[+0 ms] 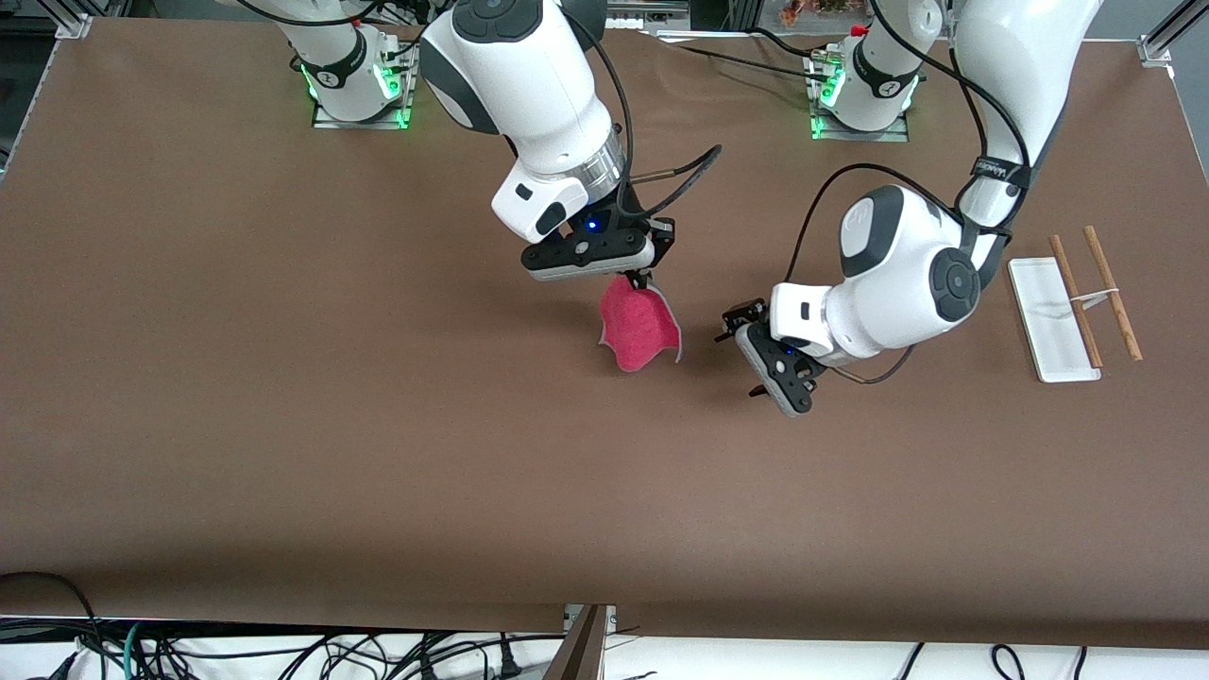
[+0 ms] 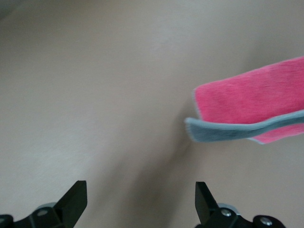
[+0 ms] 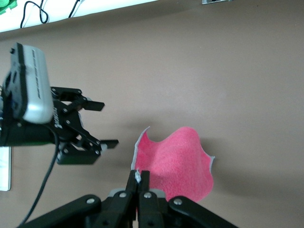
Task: Pass towel and hang on rack
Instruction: 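Hold the towel up with the right gripper while the left gripper approaches it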
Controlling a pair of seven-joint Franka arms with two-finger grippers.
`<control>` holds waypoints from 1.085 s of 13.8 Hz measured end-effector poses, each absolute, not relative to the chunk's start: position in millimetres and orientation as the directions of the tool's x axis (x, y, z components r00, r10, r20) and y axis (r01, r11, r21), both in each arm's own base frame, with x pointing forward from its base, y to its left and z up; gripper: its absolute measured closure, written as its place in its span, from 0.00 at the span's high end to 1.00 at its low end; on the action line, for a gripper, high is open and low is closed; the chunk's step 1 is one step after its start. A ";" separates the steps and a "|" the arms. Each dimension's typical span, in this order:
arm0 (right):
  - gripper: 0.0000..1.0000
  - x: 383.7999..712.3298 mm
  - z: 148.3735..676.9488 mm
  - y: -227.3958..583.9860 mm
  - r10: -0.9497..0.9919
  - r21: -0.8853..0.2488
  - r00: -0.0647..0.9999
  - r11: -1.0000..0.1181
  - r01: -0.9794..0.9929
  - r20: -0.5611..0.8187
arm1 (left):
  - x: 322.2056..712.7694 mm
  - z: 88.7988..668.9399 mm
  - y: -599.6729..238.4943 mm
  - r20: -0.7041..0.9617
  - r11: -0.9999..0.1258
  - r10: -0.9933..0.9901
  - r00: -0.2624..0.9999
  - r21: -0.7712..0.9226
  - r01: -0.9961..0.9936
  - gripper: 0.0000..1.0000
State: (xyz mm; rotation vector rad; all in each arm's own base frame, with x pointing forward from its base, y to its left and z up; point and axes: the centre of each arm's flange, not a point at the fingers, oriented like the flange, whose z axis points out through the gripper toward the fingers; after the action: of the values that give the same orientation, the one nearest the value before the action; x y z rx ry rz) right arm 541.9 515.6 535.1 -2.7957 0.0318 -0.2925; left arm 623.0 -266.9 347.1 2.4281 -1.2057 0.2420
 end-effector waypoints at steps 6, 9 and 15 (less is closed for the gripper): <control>0.02 541.8 535.1 515.6 -0.056 -0.325 0.979 -0.946 0.012 0.198 | 595.4 370.4 -320.8 0.395 -0.409 -0.789 0.471 0.235 -0.882 1.00; 0.02 541.8 535.2 515.6 -0.056 -0.325 0.979 -0.946 0.012 0.198 | 590.7 373.7 -334.6 0.404 -0.385 -0.810 0.426 0.182 -0.905 1.00; 0.02 541.9 535.4 515.7 -0.056 -0.326 0.978 -0.945 0.012 0.199 | 586.0 371.6 -345.9 0.413 -0.371 -0.818 0.400 0.153 -0.916 0.97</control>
State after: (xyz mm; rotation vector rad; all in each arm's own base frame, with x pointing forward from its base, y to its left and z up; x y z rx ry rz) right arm 541.9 515.7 535.4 -2.7939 0.0317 -0.2943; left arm 586.0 -345.9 371.6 2.3061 -1.4991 0.3814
